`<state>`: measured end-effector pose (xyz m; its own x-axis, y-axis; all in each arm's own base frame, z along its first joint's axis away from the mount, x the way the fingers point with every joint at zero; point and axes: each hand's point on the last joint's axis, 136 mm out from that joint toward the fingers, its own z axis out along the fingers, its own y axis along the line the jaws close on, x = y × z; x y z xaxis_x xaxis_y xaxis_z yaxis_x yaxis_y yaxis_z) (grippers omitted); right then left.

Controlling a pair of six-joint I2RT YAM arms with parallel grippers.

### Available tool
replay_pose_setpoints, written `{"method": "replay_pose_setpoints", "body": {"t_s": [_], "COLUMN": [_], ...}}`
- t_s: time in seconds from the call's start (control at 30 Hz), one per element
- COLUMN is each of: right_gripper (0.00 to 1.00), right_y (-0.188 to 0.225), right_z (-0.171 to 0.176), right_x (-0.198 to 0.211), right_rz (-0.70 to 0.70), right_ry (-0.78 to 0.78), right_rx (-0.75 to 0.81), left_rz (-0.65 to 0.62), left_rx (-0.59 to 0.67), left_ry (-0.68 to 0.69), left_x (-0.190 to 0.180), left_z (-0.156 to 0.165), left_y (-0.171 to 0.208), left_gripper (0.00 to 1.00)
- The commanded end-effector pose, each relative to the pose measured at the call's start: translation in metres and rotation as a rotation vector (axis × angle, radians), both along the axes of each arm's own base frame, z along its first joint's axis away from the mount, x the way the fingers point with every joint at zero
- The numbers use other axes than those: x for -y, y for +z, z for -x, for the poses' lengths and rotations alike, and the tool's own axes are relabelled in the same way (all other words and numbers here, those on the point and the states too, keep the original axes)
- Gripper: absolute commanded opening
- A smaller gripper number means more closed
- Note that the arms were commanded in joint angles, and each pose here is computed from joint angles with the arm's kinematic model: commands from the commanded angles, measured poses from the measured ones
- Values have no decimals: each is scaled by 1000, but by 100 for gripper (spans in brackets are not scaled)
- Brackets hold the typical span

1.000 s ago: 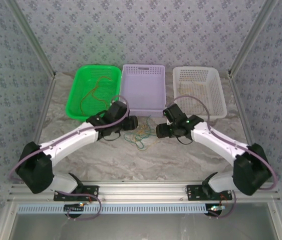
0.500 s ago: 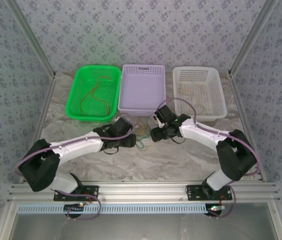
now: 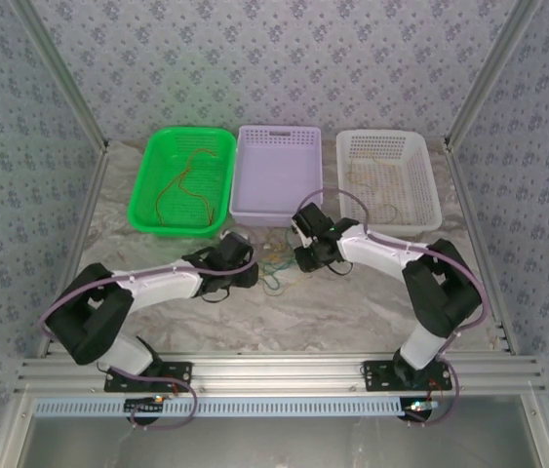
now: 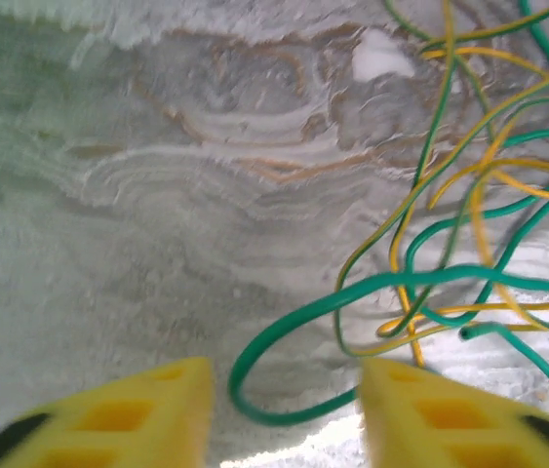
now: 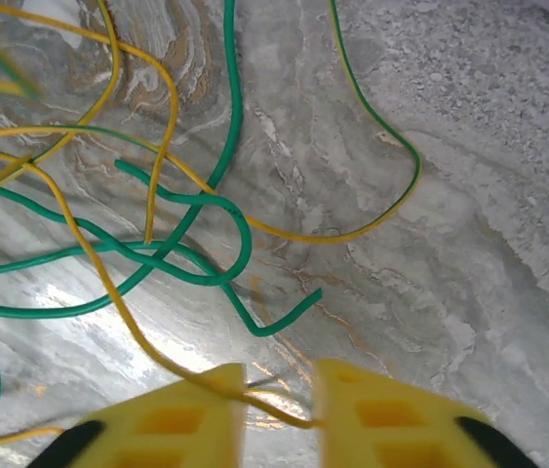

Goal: Untangle the cables

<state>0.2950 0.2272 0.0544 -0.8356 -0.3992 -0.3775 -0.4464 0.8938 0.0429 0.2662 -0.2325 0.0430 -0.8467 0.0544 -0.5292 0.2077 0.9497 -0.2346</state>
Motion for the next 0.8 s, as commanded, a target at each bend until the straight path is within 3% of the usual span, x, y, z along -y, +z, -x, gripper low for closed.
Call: {"method": "replay_pose_setpoints", "body": {"t_s": [0.0, 0.3, 0.47, 0.6, 0.77], "right_gripper": [2, 0, 0, 0, 0], "right_y": [17, 73, 133, 185, 216], "right_z": [-4, -2, -3, -6, -9], "right_x": [3, 80, 127, 145, 157], "right_rz": [-15, -114, -231, -298, -295], "right_ry": [-33, -318, -470, -507, -532], "right_rx": [66, 215, 335, 411, 439], "left_rz": [19, -128, -190, -178, -130], "left_rx": [67, 126, 104, 98, 151], "left_ry": [63, 312, 454, 509, 526], "left_x": [-3, -84, -133, -148, -154], "left_z": [-16, 0, 15, 22, 20], "left_y": [9, 31, 34, 35, 58], "left_gripper": [3, 0, 0, 0, 0]}}
